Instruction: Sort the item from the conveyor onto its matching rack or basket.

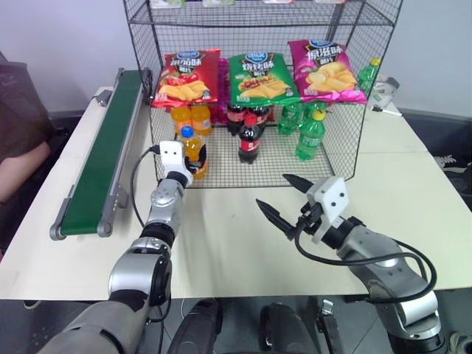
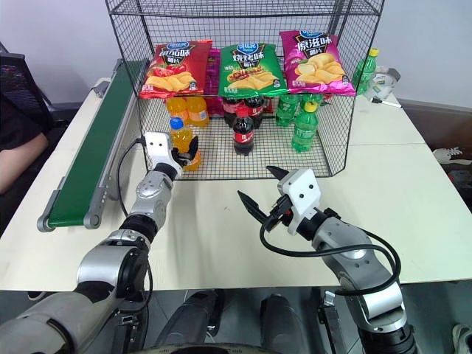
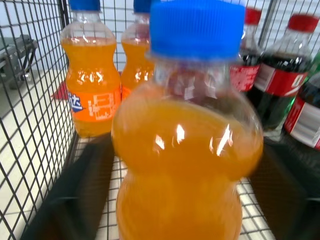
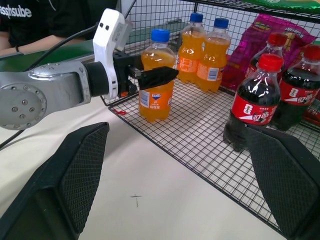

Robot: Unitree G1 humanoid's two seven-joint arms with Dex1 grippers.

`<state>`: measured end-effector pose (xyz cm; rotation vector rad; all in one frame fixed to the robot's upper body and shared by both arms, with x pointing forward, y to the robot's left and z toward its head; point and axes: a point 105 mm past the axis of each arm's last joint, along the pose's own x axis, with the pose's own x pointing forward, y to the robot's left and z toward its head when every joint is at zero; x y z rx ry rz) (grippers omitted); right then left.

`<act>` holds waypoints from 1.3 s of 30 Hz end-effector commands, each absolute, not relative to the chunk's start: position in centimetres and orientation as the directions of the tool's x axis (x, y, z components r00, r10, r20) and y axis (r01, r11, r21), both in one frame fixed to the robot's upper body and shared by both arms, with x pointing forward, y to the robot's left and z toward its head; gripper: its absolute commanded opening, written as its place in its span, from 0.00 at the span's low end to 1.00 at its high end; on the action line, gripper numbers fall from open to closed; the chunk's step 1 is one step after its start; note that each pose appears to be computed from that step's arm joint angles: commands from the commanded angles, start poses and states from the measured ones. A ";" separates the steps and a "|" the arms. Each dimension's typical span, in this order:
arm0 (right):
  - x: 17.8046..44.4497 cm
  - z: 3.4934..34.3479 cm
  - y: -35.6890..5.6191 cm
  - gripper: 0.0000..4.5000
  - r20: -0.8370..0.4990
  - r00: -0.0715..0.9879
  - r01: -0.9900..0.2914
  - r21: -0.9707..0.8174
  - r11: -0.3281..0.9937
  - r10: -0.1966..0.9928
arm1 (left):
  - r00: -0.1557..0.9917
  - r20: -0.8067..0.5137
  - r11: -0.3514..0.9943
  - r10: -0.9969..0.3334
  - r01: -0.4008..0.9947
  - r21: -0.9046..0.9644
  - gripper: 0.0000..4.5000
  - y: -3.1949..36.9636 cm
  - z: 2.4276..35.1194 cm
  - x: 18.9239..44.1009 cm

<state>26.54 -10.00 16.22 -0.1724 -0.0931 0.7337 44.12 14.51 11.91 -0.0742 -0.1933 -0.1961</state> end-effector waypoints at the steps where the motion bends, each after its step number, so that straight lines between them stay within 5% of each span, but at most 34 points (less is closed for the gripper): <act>1: 26.1 17.4 -9.9 1.00 0.070 0.722 -0.662 -0.219 0.717 0.689 | 0.936 0.282 0.974 -0.210 0.224 -0.017 0.99 14.7 14.0 43.9; 16: 25.9 17.1 -9.4 1.00 0.068 0.700 -0.687 -0.209 0.696 0.711 | 0.903 0.372 0.974 -0.216 0.225 0.018 0.99 16.9 16.2 39.3; 26: 25.8 17.0 -9.3 1.00 0.064 0.694 -0.694 -0.211 0.689 0.718 | 0.877 0.150 0.890 -0.456 0.447 0.088 0.99 19.2 16.8 33.9; 39: 26.0 16.6 -9.1 1.00 0.056 0.687 -0.702 -0.205 0.682 0.724 | 0.901 -0.002 0.885 -0.434 0.427 0.185 0.99 23.8 16.7 30.5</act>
